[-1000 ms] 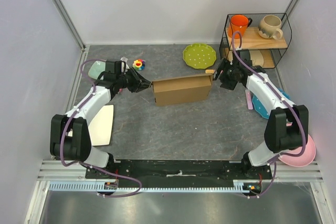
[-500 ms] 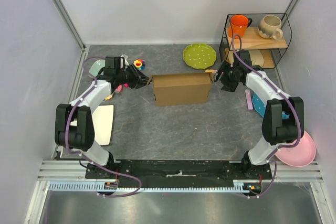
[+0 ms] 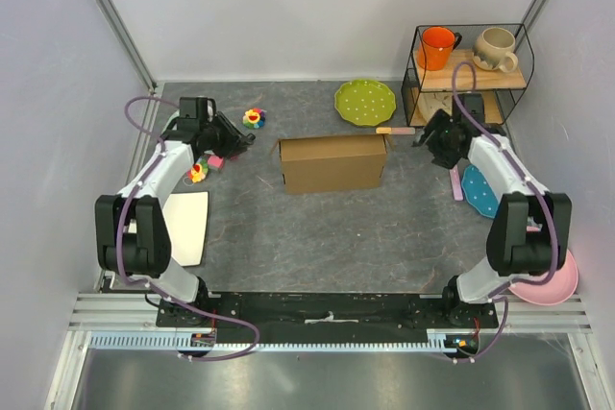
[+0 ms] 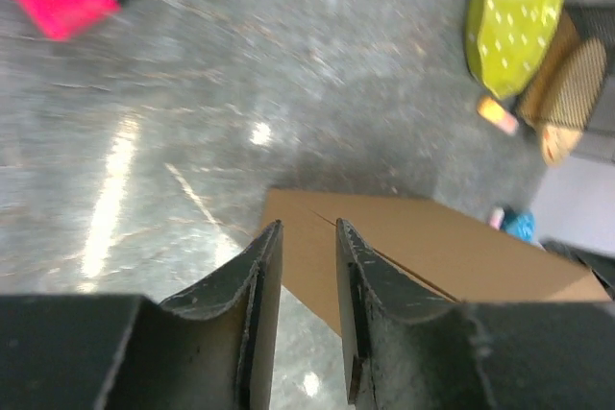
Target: Fold the paper box
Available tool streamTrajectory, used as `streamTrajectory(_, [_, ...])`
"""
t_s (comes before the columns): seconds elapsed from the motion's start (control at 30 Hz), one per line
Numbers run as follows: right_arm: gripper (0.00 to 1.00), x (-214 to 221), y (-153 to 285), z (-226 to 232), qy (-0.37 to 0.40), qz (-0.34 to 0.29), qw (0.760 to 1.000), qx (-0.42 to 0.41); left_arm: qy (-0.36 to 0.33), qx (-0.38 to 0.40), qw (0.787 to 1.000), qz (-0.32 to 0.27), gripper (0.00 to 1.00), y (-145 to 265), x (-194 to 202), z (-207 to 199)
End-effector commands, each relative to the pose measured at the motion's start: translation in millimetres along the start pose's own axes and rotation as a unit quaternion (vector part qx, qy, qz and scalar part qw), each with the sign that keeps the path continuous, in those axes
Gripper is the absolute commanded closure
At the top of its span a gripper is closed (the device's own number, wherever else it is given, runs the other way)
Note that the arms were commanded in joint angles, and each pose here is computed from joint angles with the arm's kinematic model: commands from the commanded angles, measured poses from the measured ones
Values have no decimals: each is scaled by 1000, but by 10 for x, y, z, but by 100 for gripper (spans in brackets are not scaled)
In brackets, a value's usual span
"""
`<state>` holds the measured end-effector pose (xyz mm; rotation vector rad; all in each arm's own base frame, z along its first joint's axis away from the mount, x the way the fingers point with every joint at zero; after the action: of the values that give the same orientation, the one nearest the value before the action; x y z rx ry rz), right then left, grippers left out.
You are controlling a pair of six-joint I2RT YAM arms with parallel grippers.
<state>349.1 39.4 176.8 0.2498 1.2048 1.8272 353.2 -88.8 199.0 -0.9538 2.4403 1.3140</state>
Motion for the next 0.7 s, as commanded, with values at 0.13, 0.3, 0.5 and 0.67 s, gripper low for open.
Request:
streamTrajectory(0.13, [24,-358,1153,435,3,-203,975,-90,-69,-32,977,-198,64,772,-466,-205])
streamTrajectory(0.3, [23,-20,1632,641,84,-217,957,-172,-177,111,950,-230,58,982,-99,-427])
streamTrajectory(0.5, [22,320,1873,595,126,-210,937,-251,-339,157,881,-289,51,1122,459,-430])
streamTrajectory(0.67, [22,417,1714,600,136,-183,941,-252,-392,183,863,-259,53,1083,630,-453])
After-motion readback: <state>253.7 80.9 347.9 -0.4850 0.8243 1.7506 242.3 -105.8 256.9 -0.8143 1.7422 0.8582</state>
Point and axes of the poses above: each gripper's point midway between its finger pads, its own y axis back along the fingers, its own z axis along the line the jaws close on, x = y × z, the point moved 8 cm from there along y, back along the fingers, and after that the axes turned 13 degrees about -y, right-handed, at the moved point
